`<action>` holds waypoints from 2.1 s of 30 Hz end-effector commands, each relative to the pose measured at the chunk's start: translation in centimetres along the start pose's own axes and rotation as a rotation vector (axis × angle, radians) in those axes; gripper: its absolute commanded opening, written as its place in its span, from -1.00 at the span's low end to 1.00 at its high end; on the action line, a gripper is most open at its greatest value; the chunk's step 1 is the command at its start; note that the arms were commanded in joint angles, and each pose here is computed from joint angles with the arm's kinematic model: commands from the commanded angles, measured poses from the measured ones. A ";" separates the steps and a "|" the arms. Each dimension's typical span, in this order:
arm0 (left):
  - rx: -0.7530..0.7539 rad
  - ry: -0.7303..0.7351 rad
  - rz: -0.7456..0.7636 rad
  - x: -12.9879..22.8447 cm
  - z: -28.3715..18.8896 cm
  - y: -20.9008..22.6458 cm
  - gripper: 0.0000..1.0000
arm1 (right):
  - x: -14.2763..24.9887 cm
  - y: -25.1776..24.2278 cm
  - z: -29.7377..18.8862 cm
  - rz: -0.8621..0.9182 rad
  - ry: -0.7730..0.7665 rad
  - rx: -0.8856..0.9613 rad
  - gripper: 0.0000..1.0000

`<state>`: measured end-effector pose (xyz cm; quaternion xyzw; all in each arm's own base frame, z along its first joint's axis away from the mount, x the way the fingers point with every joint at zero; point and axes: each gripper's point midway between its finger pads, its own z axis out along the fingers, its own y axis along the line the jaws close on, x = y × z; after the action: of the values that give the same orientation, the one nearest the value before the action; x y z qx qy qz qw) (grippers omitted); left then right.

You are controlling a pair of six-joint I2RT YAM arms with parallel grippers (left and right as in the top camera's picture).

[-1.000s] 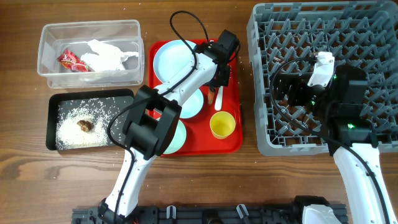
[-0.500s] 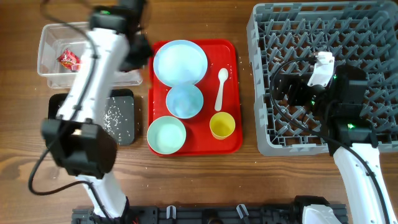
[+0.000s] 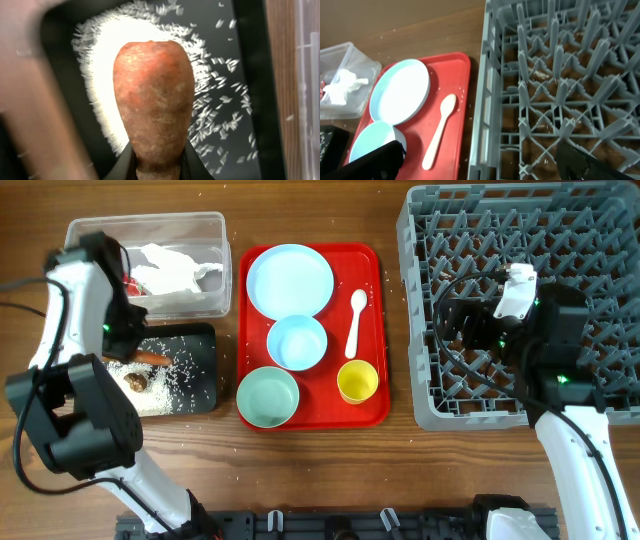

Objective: Sort waste into correct bins and load items into the dishwasher rack

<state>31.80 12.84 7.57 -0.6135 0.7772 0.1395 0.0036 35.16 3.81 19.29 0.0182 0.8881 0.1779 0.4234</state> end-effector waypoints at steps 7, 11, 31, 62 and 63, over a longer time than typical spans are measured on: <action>0.085 0.037 0.141 2.3 4.5 -1.3 0.07 | -0.3 -0.3 0.5 0.007 0.006 0.014 0.99; 0.183 0.007 0.274 1.0 -0.1 -2.6 0.19 | -0.5 -0.2 0.5 0.004 0.002 0.013 0.99; 0.763 -0.235 1.083 14.4 -22.8 -10.4 0.53 | -10.4 6.1 -2.2 -0.034 -0.216 0.062 0.68; 0.740 -0.317 1.200 19.8 -21.4 -14.5 0.63 | -7.8 8.5 4.5 0.069 -0.089 -0.065 0.57; 0.735 -0.301 1.148 18.9 -21.2 -14.5 0.63 | -7.0 10.3 6.7 0.070 -0.070 -0.110 0.57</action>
<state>43.60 -14.96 21.04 -0.0008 0.9686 -0.0832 0.2343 42.01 9.92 25.72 0.0445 0.8602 0.1947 0.4693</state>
